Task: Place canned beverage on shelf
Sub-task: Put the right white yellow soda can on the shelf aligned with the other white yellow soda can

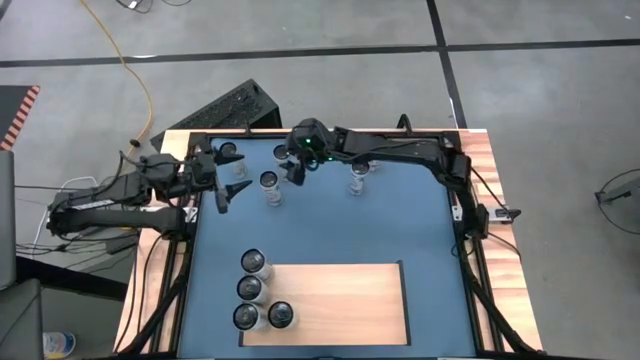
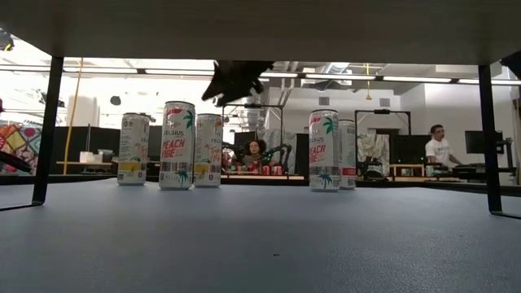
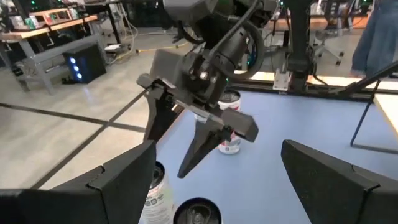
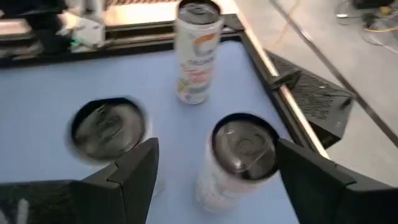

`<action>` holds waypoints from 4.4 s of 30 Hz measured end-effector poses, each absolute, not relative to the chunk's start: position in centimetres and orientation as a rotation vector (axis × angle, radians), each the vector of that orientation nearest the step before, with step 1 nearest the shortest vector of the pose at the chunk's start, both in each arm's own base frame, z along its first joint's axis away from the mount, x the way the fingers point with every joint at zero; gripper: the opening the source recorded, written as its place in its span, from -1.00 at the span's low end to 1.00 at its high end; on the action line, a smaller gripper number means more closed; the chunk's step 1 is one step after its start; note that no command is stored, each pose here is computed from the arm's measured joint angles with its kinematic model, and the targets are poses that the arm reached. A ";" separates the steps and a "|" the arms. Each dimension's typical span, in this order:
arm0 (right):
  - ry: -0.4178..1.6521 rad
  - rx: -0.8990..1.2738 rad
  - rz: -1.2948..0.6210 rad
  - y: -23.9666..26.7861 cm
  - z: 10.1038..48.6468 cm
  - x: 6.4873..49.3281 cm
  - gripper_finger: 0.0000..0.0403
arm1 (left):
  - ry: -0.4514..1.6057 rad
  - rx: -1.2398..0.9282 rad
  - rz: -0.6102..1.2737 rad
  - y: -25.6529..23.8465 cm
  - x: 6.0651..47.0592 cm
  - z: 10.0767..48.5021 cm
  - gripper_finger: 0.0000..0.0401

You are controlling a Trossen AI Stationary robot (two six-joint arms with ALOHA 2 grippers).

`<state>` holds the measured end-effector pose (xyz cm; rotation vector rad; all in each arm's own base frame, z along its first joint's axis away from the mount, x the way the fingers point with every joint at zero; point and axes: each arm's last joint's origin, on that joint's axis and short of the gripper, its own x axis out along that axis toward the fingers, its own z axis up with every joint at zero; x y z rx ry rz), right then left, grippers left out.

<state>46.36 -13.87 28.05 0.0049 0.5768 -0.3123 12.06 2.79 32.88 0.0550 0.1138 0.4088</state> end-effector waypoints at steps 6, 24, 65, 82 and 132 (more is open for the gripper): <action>0.549 0.003 -0.412 -14.5 28.5 46.2 0.52 | 0.128 0.060 0.429 3.1 12.4 32.8 0.66; 0.559 0.006 -0.452 -14.5 25.8 47.7 0.52 | 0.124 0.045 0.410 3.1 12.4 32.7 0.66; 0.568 0.050 -0.447 -15.1 25.1 47.7 0.03 | 0.123 0.041 0.410 3.1 12.4 32.8 0.66; 0.581 0.056 -0.427 -13.7 25.0 48.0 -0.68 | 0.129 0.040 0.409 3.1 12.4 32.7 0.66; 0.593 -0.040 -0.523 -13.0 27.4 48.3 0.67 | 0.155 0.044 0.411 3.1 12.4 32.5 0.66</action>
